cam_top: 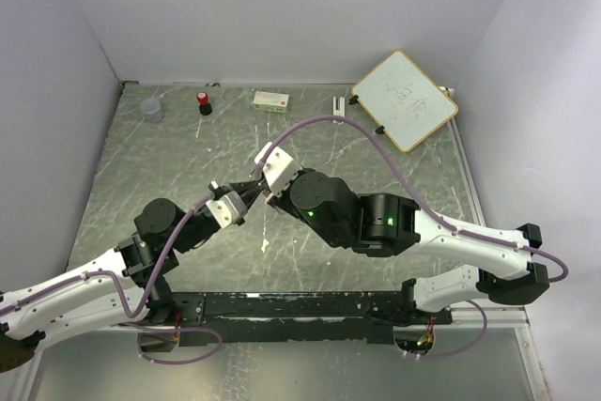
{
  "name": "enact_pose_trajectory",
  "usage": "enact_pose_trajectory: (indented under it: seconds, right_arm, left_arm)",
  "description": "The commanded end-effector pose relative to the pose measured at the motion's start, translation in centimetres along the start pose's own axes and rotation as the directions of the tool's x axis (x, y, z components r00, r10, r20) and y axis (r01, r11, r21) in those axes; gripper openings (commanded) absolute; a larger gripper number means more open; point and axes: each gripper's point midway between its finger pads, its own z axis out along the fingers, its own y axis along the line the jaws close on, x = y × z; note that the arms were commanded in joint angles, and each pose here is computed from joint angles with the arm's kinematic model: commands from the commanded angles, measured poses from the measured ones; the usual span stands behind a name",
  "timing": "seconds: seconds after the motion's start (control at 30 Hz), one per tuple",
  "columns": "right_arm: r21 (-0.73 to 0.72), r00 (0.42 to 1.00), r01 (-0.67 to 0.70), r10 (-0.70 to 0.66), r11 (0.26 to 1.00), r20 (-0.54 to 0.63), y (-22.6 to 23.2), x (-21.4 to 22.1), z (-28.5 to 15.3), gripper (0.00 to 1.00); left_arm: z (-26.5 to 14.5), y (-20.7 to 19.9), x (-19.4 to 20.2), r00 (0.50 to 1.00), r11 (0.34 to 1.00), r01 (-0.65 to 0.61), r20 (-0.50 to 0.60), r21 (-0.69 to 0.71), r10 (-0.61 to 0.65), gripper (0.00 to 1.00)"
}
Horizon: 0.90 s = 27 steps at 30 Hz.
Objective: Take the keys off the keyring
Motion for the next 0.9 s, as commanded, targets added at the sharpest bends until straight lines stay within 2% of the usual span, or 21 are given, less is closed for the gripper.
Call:
enact_pose_trajectory:
  seconds: [0.0, 0.27, 0.4, 0.43, 0.47, 0.5, 0.57, 0.67, 0.87]
  right_arm:
    - [0.117, 1.0, -0.019, 0.019, 0.993, -0.001, -2.6, -1.0, -0.9, 0.0]
    - [0.303, 0.997, 0.034, -0.011, 0.952, -0.076, -4.7, 0.2, -0.2, 0.0]
    - [0.413, 0.991, 0.104, -0.06, 0.905, -0.118, -5.7, 0.8, 0.1, 0.0]
    - [0.433, 0.99, 0.116, -0.07, 0.894, -0.122, -6.0, 0.8, 0.1, 0.0]
    - [0.458, 0.99, 0.121, -0.073, 0.88, -0.122, -6.4, 0.7, 0.0, 0.0]
    - [0.487, 0.989, 0.13, -0.079, 0.864, -0.125, -6.8, 0.9, -0.2, 0.0]
    - [0.531, 0.989, 0.139, -0.091, 0.836, -0.116, -7.7, 0.7, -0.8, 0.0]
    - [0.523, 0.991, 0.131, -0.103, 0.842, -0.082, -8.0, 0.3, -1.3, 0.0]
    - [0.499, 0.986, 0.162, -0.163, 0.851, -0.041, -8.3, 0.0, -1.8, 0.0]
  left_arm:
    - [-0.2, 2.3, -0.8, 0.999, 0.996, -0.025, -0.033, -0.084, 0.022, 0.07]
    - [0.1, 1.2, -1.7, 1.0, 1.0, -0.006, -0.027, -0.005, 0.006, 0.08]
    - [0.2, 0.2, -2.5, 1.0, 0.998, -0.004, -0.008, 0.063, 0.005, 0.33]
    - [0.1, 0.2, -2.9, 1.0, 0.998, -0.004, 0.001, 0.068, 0.004, 0.55]
    - [0.0, 0.3, -3.3, 1.0, 0.998, -0.006, 0.008, 0.065, 0.005, 0.66]
    - [-0.2, 0.7, -3.7, 1.0, 0.999, -0.008, 0.02, 0.053, 0.007, 0.68]
    - [-0.7, 1.9, -4.6, 0.999, 1.0, -0.008, 0.049, -0.01, 0.009, 0.68]
    - [-1.7, 4.0, -5.3, 0.996, 0.992, -0.002, 0.086, -0.125, 0.012, 0.66]
    - [-3.4, 6.3, -5.7, 0.993, 0.967, 0.012, 0.118, -0.253, 0.018, 0.51]
